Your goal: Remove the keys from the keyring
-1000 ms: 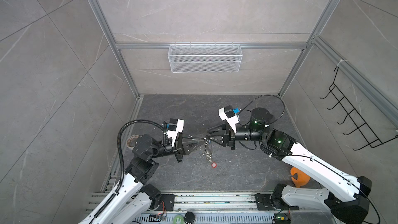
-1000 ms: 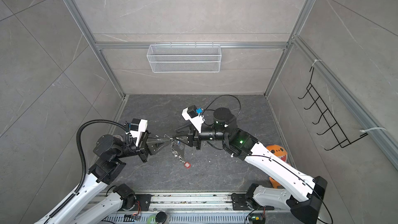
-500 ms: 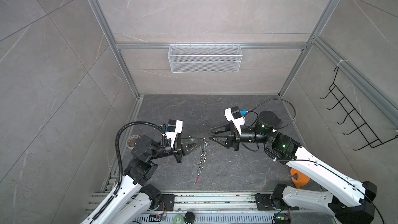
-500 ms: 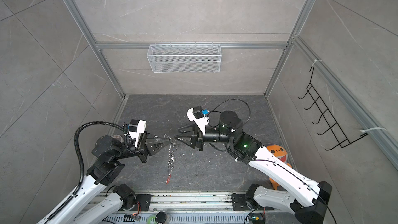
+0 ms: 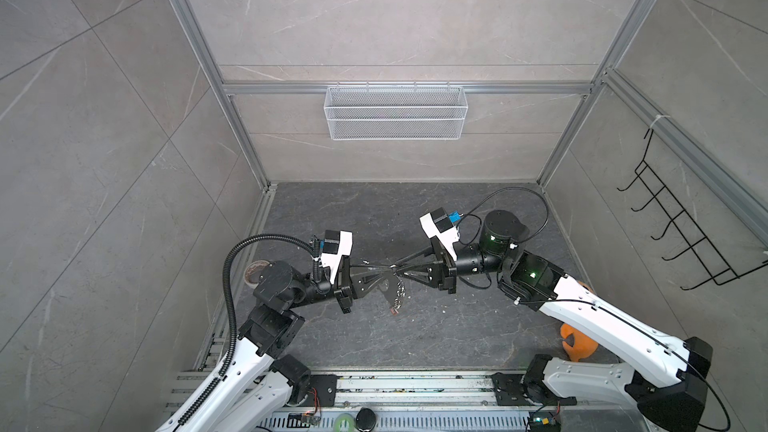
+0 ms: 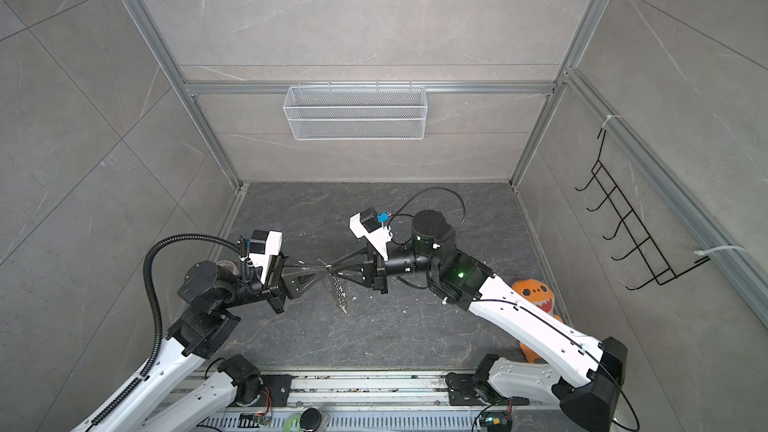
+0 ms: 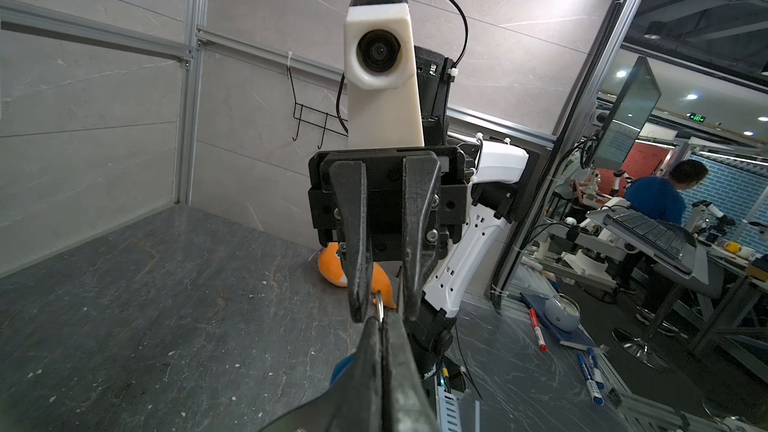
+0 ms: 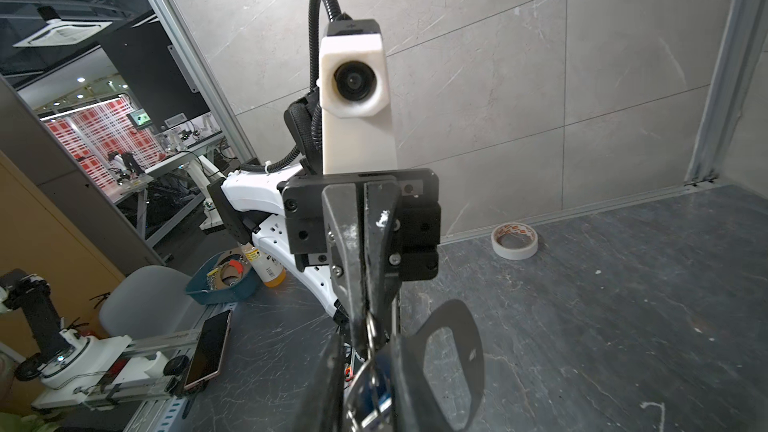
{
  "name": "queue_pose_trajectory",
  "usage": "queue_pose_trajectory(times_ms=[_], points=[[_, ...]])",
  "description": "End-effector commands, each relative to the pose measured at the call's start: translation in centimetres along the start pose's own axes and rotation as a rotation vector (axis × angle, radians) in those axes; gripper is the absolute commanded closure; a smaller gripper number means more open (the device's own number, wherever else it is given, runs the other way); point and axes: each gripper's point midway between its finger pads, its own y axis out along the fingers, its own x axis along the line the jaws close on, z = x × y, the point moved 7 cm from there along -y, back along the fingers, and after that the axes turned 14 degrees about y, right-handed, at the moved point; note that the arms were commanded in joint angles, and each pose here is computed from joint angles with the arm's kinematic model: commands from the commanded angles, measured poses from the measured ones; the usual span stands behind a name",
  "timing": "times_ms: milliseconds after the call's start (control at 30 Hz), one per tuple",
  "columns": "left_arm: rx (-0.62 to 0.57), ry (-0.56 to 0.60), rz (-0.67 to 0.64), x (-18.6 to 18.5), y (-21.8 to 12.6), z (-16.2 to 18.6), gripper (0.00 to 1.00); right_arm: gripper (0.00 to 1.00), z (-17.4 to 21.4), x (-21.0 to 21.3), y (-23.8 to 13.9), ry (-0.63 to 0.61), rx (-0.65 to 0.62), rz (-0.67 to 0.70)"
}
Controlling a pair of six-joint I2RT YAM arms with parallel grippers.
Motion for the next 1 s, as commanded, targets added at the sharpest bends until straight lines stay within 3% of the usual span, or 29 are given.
queue_pose_trajectory(times_ms=[0,167,467,667,800,900,967], points=[[-0.065,0.094,-0.016,-0.6,-0.4,-2.4,1.00,0.80,-0.3,0.7,0.0,-0.004,0.001,-0.043],[-0.074,0.097,-0.024,-0.6,-0.4,-2.5,1.00,0.77,0.1,0.4,0.0,0.008,0.009,-0.042],[-0.087,0.093,-0.010,-0.6,-0.3,-2.7,1.00,0.80,0.4,-0.3,0.4,0.026,0.015,-0.030],[-0.092,0.088,-0.005,-0.6,-0.2,-2.8,1.00,1.00,0.7,-0.6,0.4,0.031,0.017,-0.014],[-0.049,0.051,-0.015,-0.6,-0.3,-2.6,1.00,1.00,0.9,-0.7,0.0,0.035,0.043,0.036],[0.009,0.019,-0.038,-0.8,-0.6,-2.1,0.78,1.00,1.2,-0.9,-0.5,0.057,0.089,0.087],[0.049,0.007,-0.047,-1.0,-0.9,-1.9,0.70,1.00,1.1,-1.0,-0.7,0.068,0.128,0.121]])
